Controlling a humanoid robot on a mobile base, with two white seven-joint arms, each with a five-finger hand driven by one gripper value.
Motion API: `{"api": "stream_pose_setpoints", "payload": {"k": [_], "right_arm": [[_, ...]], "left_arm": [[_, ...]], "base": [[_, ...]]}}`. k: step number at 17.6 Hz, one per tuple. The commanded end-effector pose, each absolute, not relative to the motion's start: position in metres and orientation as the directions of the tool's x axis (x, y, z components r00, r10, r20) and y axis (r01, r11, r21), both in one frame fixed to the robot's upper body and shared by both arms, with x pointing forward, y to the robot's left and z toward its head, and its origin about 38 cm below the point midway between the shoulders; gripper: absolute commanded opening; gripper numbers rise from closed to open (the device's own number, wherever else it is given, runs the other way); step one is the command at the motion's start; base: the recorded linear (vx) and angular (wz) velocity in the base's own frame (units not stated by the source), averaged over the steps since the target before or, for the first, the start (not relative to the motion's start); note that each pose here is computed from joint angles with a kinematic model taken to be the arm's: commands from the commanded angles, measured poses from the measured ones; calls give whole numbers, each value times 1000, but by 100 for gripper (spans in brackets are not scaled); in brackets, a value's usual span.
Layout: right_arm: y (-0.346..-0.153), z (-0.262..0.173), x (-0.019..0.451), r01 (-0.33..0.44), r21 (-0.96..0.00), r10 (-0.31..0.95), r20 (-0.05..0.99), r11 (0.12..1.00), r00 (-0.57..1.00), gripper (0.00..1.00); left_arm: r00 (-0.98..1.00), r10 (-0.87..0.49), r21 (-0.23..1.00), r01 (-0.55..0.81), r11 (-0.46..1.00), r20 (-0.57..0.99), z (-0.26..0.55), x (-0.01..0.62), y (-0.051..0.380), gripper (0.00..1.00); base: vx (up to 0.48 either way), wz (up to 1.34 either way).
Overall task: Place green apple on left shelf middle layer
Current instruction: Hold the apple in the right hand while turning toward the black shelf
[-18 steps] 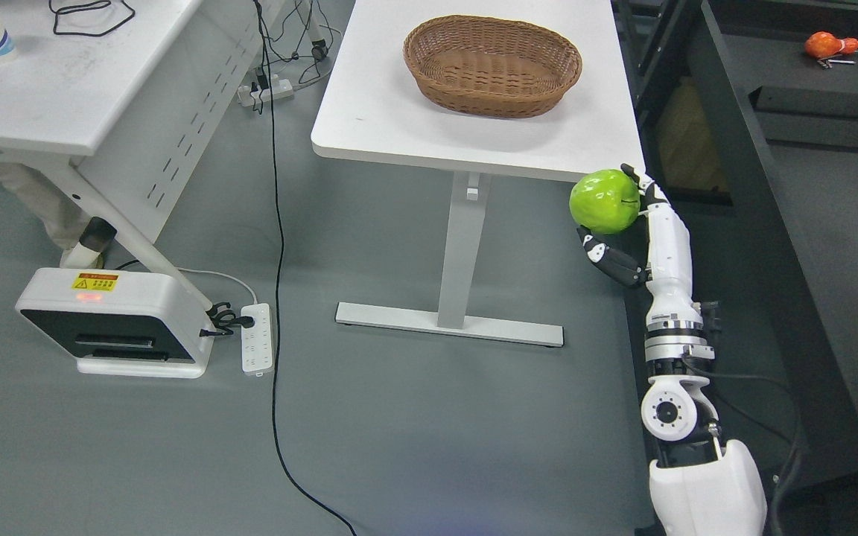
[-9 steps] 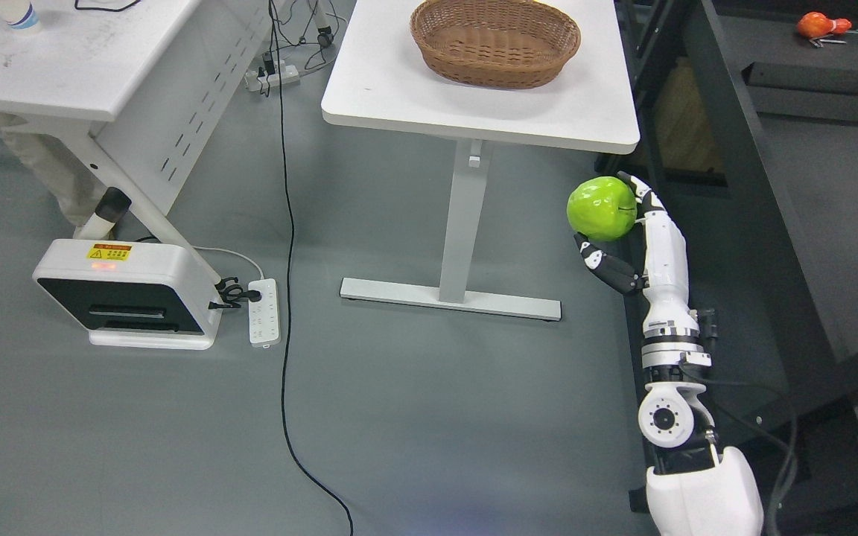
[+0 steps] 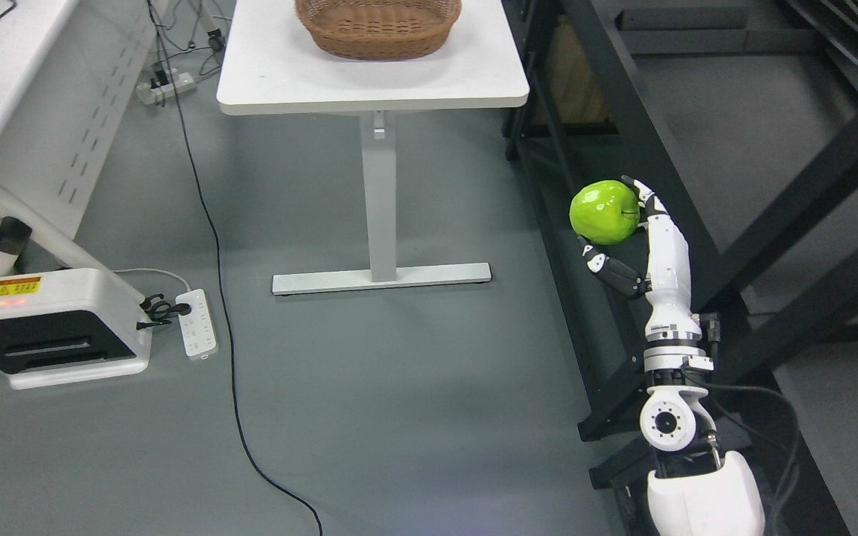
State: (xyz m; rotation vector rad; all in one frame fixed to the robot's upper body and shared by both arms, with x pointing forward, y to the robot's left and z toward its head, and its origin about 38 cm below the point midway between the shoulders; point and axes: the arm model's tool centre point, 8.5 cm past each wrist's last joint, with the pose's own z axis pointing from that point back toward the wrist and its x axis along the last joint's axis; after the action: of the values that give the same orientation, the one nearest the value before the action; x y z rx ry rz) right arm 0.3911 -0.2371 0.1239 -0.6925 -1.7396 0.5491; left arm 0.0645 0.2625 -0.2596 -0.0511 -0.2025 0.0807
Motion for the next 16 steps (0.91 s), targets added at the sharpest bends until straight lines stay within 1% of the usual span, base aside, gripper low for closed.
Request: {"api": "stream_pose_setpoints", "payload": {"k": [1,4,8,12,16], "right_arm": [[-242,120,387,178,-671,694,696,720,-182,1],[-243,119,386,178,-672,695,697,719,-179,1],[-249,121,387,192,-670,696,697,717,-171,1],[-246,123,386,188,-667,693,693,721,-201,1],[-247,119,384,183,-669,694,693,720,-194,1]], "left_arm": [[976,80,-41,-73,996,201,-259,65,274,100],[976,83,-41,-77,996,200,-259,64,274,100],[976,83,-41,-76,996,202,-259,65,274,100],[976,83,-41,-76,996,202,-259,65,274,100],[976,83,-41,-76,996,202,-259,65,274,100]], "base": [[-89,-469],[-87,-524],[-57,-493],[-30,-502],[-23,-26]]}}
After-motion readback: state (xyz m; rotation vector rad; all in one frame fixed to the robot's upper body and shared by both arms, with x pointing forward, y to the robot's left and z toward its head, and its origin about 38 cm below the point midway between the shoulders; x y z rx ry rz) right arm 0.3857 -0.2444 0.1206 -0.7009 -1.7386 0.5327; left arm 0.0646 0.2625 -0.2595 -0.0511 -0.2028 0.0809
